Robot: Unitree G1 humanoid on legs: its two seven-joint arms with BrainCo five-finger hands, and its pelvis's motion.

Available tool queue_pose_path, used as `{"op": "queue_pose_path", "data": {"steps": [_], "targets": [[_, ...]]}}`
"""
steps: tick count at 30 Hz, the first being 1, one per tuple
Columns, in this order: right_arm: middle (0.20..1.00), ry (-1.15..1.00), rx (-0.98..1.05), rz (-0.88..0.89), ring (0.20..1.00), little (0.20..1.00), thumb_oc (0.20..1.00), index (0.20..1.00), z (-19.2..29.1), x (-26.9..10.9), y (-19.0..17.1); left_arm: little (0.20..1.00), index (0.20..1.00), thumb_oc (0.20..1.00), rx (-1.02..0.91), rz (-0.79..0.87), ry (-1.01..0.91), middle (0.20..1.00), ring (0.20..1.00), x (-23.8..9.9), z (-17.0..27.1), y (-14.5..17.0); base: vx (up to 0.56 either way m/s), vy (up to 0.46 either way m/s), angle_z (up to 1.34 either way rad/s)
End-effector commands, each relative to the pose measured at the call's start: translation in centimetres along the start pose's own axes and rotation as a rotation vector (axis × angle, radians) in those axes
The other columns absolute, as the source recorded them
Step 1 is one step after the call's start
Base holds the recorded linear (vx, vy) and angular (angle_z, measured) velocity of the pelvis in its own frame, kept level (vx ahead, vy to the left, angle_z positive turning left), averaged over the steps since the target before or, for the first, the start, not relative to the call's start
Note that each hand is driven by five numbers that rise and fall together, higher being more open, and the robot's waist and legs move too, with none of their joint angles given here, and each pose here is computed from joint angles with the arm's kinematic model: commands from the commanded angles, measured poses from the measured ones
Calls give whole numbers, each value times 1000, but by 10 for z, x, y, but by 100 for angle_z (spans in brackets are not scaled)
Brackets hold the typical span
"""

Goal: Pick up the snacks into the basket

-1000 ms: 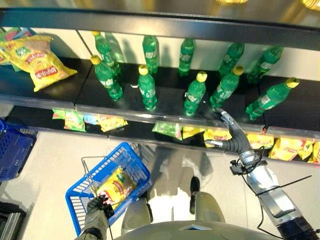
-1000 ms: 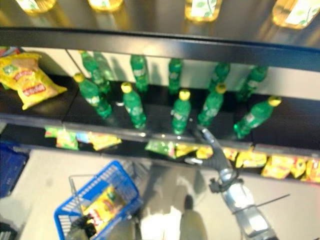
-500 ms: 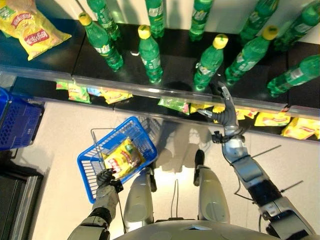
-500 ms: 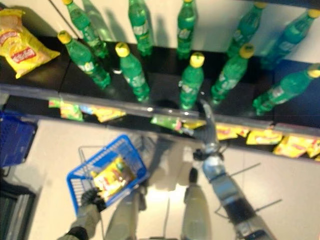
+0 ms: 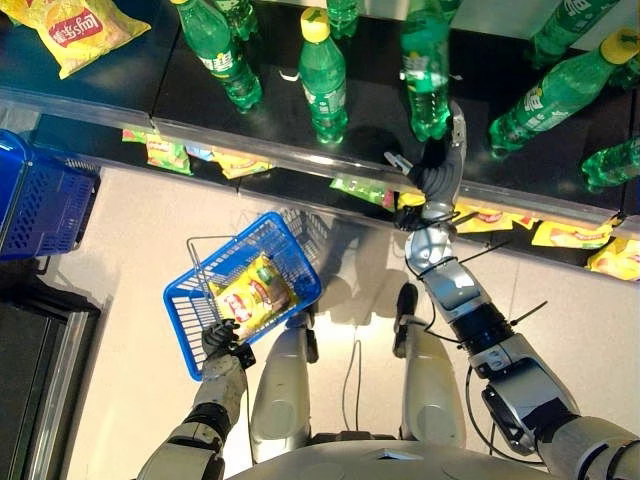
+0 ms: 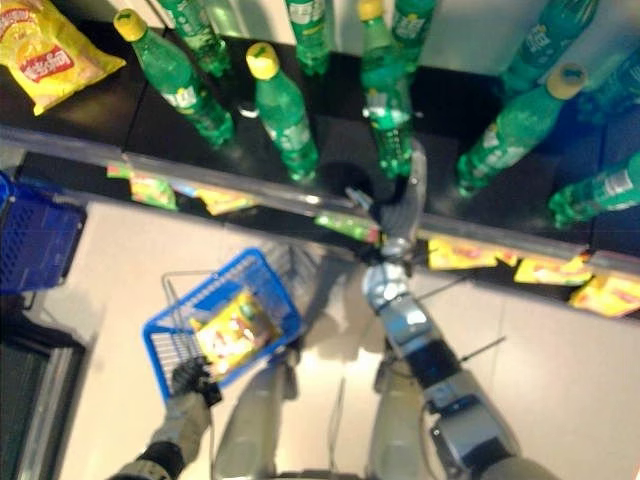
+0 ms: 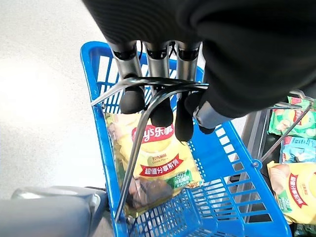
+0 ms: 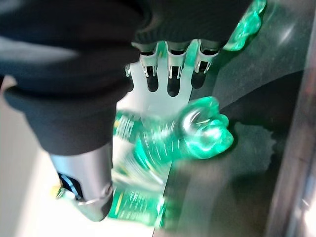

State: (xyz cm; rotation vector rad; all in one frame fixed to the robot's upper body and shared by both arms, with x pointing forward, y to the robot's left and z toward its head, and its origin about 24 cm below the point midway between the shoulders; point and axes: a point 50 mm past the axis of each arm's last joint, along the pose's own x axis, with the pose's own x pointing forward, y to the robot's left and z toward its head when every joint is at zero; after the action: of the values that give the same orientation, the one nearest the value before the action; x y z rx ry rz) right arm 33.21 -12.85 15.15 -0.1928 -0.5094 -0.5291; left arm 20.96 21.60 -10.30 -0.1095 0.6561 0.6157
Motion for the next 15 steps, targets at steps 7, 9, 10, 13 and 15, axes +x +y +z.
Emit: {"op": "queue_pose_path", "data": {"steps": [7, 9, 10, 13, 15], "targets": [[1000, -86, 96, -143, 1000, 1000, 1000, 1000, 30, 19, -6, 200, 200, 200, 17, 47, -74, 200, 200, 0, 6, 17, 0, 0, 0], [1000, -93, 95, -159, 1000, 1000, 1000, 1000, 32, 22, -8, 200, 200, 200, 19, 46, -80, 200, 200, 0, 7, 17, 0, 0, 0], [1000, -93, 95, -159, 1000, 1000, 1000, 1000, 32, 22, -8, 200, 200, 200, 19, 46, -80, 200, 200, 0, 7, 17, 0, 0, 0], [1000, -111, 100, -177, 1000, 1000, 1000, 1000, 35, 25, -14, 200, 200, 200, 17, 50, -69, 200, 200, -1, 4, 20, 12, 4, 1], [1000, -134, 99, -177, 1000, 1000, 1000, 1000, 39, 28, -17, 200, 200, 200, 20, 51, -66, 200, 200, -1, 3, 21, 17, -3, 0]]}}
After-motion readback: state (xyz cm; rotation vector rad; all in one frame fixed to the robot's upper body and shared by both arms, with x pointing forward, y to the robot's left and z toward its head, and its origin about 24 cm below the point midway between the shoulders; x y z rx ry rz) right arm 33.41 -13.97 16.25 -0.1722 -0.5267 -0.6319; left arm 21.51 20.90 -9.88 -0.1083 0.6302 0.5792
